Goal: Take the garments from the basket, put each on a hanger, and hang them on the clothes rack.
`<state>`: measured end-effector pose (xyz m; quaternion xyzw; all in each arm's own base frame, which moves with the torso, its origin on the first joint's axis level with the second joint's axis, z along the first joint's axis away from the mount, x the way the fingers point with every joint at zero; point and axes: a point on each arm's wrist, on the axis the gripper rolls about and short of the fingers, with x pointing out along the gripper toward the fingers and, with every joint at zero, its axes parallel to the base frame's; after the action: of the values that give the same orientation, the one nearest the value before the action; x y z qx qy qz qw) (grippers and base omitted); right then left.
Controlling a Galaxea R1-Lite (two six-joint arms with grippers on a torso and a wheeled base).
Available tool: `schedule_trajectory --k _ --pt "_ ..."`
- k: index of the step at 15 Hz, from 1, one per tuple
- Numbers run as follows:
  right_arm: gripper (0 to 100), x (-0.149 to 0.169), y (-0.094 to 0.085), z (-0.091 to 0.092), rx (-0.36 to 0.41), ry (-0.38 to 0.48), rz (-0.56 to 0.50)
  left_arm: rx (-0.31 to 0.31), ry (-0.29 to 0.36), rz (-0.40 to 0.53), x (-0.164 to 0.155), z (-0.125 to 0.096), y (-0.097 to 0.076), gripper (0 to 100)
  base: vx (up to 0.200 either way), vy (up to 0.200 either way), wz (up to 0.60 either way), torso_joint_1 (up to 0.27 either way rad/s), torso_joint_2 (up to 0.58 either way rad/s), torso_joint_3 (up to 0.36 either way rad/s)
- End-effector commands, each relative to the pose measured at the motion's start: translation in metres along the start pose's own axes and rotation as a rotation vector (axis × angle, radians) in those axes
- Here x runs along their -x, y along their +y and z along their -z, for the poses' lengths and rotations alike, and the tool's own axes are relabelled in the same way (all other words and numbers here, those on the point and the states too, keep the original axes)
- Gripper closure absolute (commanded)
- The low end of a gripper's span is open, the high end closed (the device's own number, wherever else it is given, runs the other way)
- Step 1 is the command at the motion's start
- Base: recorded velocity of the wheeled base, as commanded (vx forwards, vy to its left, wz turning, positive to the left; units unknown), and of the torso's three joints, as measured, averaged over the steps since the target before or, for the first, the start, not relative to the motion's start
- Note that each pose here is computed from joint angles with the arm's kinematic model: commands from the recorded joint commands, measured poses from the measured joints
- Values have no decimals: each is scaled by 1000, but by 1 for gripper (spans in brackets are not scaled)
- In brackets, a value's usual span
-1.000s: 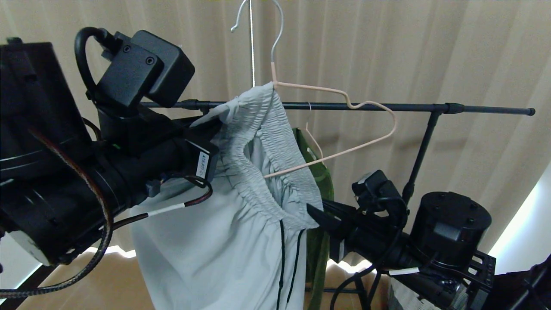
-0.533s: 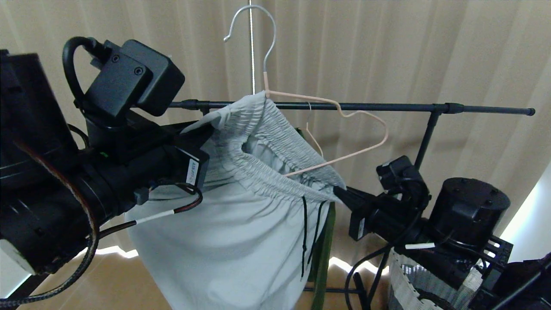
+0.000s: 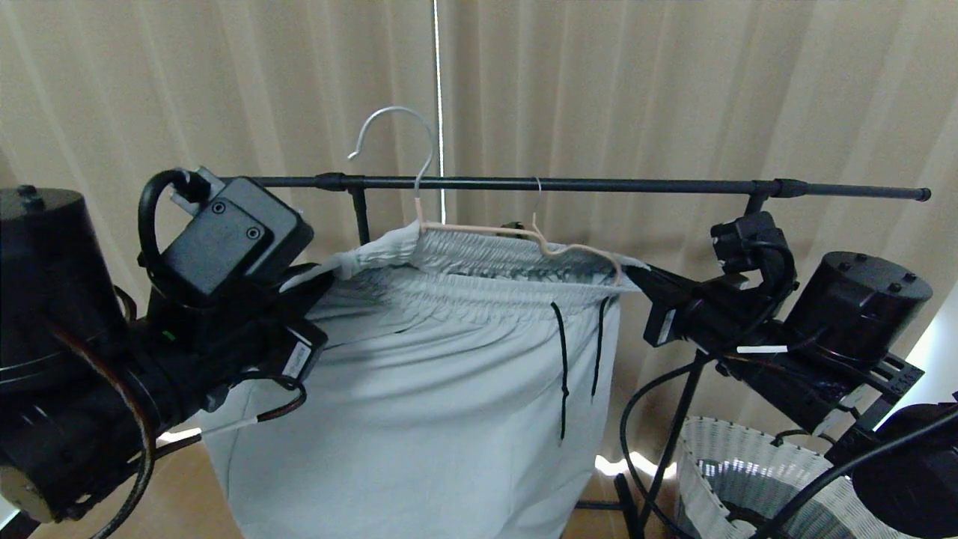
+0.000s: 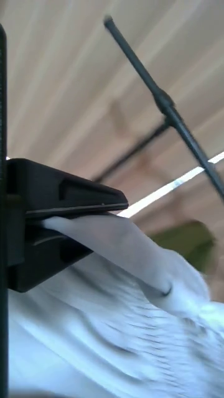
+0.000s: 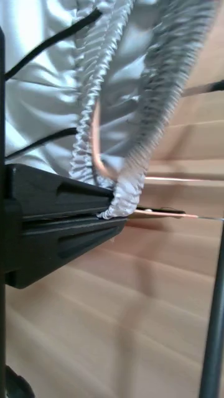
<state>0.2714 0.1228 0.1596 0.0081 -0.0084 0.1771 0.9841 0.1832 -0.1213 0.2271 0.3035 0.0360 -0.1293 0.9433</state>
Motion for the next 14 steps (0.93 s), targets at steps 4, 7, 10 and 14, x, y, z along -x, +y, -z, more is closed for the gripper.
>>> schedule_trajectory --k 4,7,10,14 --pt "100 -1 -2 -6 -1 -22 11 -23 80 -33 0 21 6 100 0 0 0 0 0 0" --pt "100 3 7 -9 0 -26 -31 -19 95 -44 -6 20 5 100 0 0 0 0 0 0" --pt "100 16 43 -16 32 2 -159 -19 151 -125 -14 19 5 100 0 0 0 0 0 0" --pt "100 31 78 -12 98 49 -293 54 184 -184 -30 14 2 100 0 0 0 0 0 0"
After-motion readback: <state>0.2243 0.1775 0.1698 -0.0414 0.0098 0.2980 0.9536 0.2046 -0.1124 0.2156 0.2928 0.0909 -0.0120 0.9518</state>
